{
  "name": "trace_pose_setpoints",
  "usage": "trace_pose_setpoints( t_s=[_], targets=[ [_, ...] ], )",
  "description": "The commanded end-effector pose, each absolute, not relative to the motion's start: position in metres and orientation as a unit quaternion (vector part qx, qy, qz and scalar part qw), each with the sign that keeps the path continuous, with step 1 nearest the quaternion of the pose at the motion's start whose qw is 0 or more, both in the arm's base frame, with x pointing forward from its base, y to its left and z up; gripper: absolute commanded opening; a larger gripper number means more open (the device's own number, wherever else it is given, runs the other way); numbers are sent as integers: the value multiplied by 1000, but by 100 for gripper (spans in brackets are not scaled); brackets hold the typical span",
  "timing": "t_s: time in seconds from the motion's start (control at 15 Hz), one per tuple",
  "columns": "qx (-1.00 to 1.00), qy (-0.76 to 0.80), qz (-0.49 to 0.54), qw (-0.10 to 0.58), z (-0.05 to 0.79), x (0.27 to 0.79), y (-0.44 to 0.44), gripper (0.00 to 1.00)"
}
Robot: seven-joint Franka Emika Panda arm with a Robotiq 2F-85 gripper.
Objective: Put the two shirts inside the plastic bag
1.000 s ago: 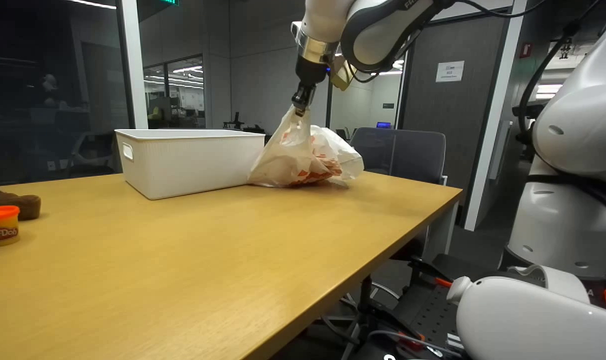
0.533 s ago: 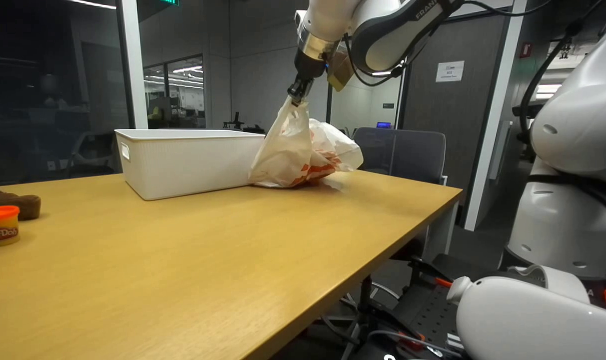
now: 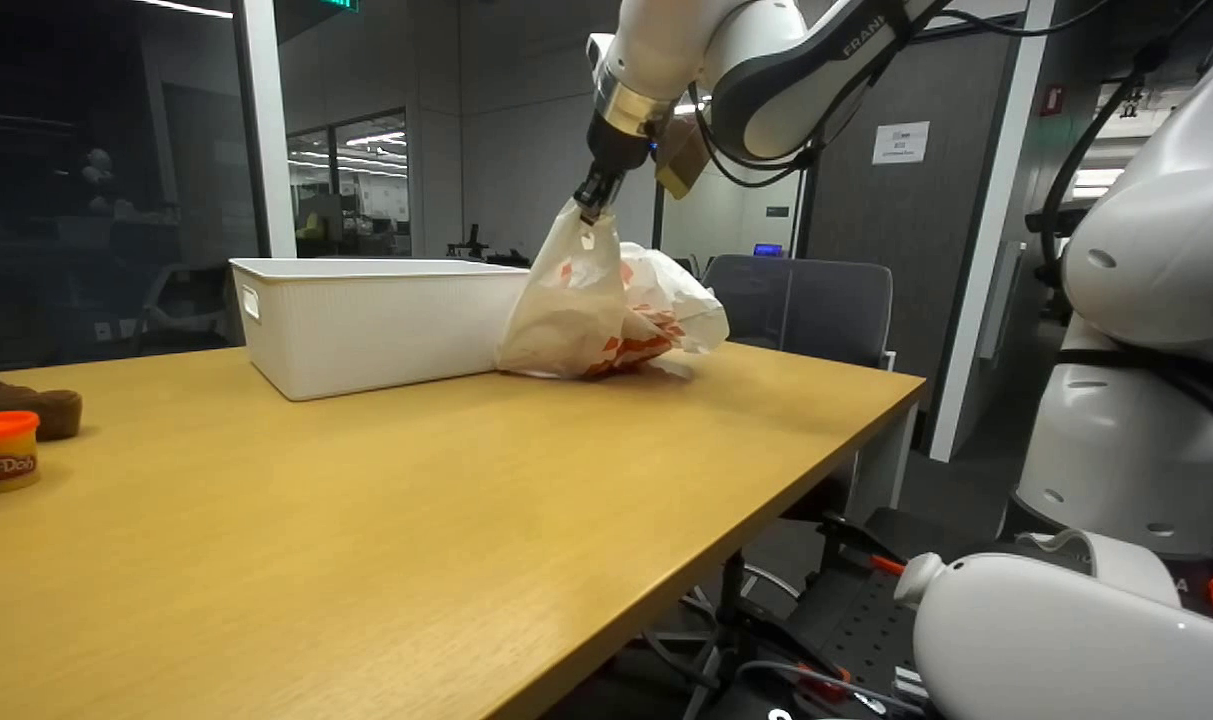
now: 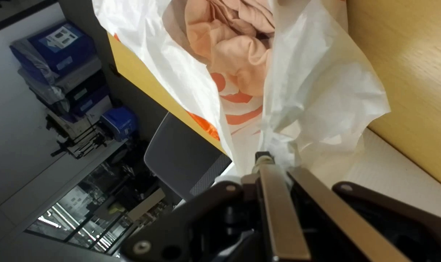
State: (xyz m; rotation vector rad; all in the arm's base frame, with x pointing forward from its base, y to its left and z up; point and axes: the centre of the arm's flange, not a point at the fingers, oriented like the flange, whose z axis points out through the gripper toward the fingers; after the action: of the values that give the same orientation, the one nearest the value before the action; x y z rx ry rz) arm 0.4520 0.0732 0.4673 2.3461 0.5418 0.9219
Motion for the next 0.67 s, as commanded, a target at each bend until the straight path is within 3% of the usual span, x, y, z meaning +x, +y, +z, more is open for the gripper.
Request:
trace_pose_setpoints(
  t_s=[0.0,0.6],
  targets=[
    [847,191,390,305,493,445,76,0],
    [839,177,413,307,515,439,77,0]
  ],
)
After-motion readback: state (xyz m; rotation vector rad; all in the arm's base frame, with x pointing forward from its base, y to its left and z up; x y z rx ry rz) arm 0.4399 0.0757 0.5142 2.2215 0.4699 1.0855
